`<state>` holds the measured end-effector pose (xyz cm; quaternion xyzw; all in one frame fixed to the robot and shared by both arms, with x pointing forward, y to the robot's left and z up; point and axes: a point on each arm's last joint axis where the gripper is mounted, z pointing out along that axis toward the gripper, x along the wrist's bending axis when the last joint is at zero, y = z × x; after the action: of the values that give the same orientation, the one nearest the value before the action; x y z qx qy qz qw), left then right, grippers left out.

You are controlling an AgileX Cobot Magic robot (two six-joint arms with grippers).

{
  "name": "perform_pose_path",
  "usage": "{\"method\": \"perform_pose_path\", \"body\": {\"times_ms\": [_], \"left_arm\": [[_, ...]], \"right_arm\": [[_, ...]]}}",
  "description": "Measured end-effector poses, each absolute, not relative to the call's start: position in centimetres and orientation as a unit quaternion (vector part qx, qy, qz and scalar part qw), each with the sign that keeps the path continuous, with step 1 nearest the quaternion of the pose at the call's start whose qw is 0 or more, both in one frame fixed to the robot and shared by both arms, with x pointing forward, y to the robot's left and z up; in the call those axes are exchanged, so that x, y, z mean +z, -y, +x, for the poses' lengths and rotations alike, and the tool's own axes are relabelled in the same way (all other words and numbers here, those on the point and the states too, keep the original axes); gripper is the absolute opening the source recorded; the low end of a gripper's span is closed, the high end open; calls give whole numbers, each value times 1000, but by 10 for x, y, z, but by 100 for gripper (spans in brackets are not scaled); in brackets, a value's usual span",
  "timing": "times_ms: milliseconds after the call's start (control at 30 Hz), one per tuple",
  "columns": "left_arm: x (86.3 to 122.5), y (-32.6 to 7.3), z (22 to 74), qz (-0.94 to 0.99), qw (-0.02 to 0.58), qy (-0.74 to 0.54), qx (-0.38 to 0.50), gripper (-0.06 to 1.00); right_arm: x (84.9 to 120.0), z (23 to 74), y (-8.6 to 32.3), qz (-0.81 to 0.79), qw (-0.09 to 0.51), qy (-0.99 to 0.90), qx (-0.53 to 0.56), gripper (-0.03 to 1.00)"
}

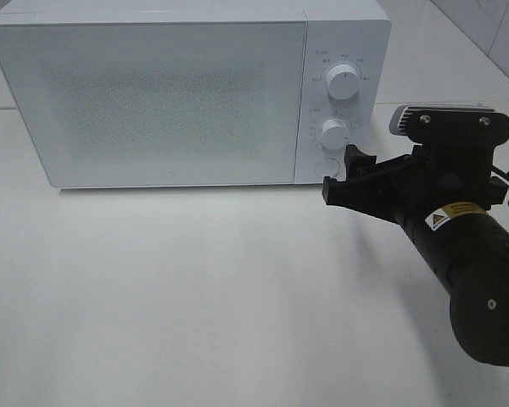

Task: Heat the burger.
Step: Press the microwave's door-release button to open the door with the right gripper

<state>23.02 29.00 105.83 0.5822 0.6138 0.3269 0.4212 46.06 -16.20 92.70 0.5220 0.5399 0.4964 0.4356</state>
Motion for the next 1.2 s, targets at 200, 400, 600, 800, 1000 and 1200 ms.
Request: {"method": "perform_pose_path", "body": {"times_ms": [200,400,600,800,1000,1200], "left_arm": [[1058,-290,230,582,421,-614,327,97],[1058,-290,230,582,421,-614,327,97],[1058,-290,230,582,421,-614,327,97],[1058,-290,230,582,421,-614,327,97],[1058,-290,230,582,421,-614,327,97],[1058,-290,230,582,421,-614,327,97]], "right_arm": [[925,460,162,611,340,-448,558,58],[922,460,161,689,229,-341,598,39],[921,459,161,738,129,-229,622,21],[921,459,161,760,56,-143,632,8],[919,459,160,771,21,-105,628,0],[922,465,156,774,14,-87,626,0]]}}
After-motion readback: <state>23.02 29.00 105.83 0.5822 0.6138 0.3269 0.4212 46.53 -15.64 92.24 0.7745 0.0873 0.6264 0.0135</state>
